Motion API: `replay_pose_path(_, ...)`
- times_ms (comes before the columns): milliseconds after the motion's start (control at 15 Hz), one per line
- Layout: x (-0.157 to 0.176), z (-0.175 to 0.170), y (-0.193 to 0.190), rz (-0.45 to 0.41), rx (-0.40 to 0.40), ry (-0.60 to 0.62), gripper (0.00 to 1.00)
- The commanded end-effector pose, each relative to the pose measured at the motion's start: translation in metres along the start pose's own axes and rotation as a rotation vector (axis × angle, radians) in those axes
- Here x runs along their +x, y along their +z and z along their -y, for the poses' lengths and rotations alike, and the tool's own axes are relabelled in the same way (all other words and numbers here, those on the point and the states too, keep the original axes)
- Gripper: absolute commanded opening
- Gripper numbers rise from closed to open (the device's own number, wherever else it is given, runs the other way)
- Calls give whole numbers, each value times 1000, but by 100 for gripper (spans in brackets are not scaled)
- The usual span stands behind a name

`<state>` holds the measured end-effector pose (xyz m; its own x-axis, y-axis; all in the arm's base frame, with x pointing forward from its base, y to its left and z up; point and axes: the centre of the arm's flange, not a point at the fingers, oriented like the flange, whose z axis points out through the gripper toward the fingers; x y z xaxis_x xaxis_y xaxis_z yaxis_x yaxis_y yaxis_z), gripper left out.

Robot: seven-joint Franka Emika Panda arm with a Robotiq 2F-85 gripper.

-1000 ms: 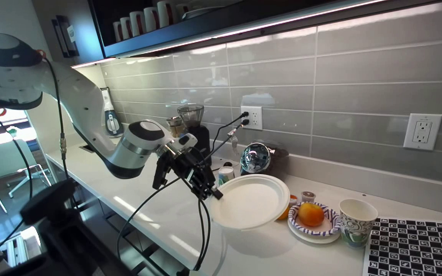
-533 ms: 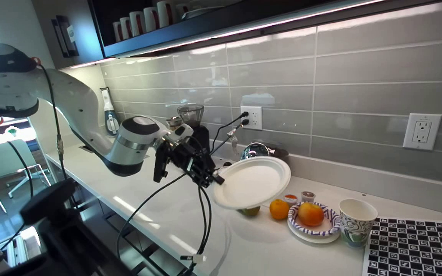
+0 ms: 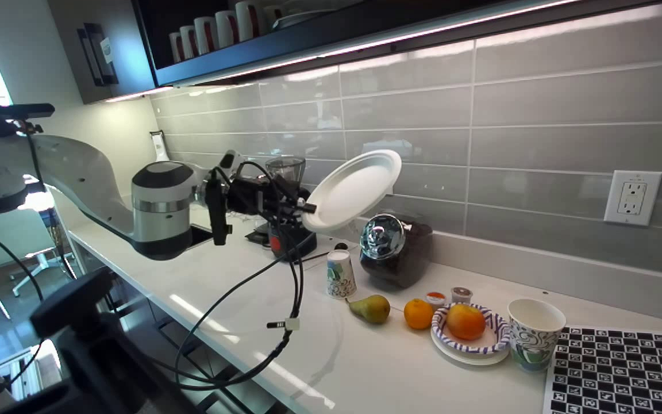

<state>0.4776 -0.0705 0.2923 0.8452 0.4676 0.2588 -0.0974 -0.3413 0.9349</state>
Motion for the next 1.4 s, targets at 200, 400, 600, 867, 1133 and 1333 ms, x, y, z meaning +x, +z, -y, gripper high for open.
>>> replay_pose_path(200, -34, -35, -30, -177, -25, 77, 1)
replay_pose_path(400, -45, -51, -41, -211, -56, 97, 1)
replay_pose_path(600, -45, -66, -52, -223, -82, 105, 1)
replay_pose_path(867, -44, -83, -63, -232, -113, 105, 1)
replay_pose_path(1133, -39, -99, -74, -238, -118, 147, 1)
replay_pose_path(1333, -36, -112, -88, -261, -156, 150, 1)
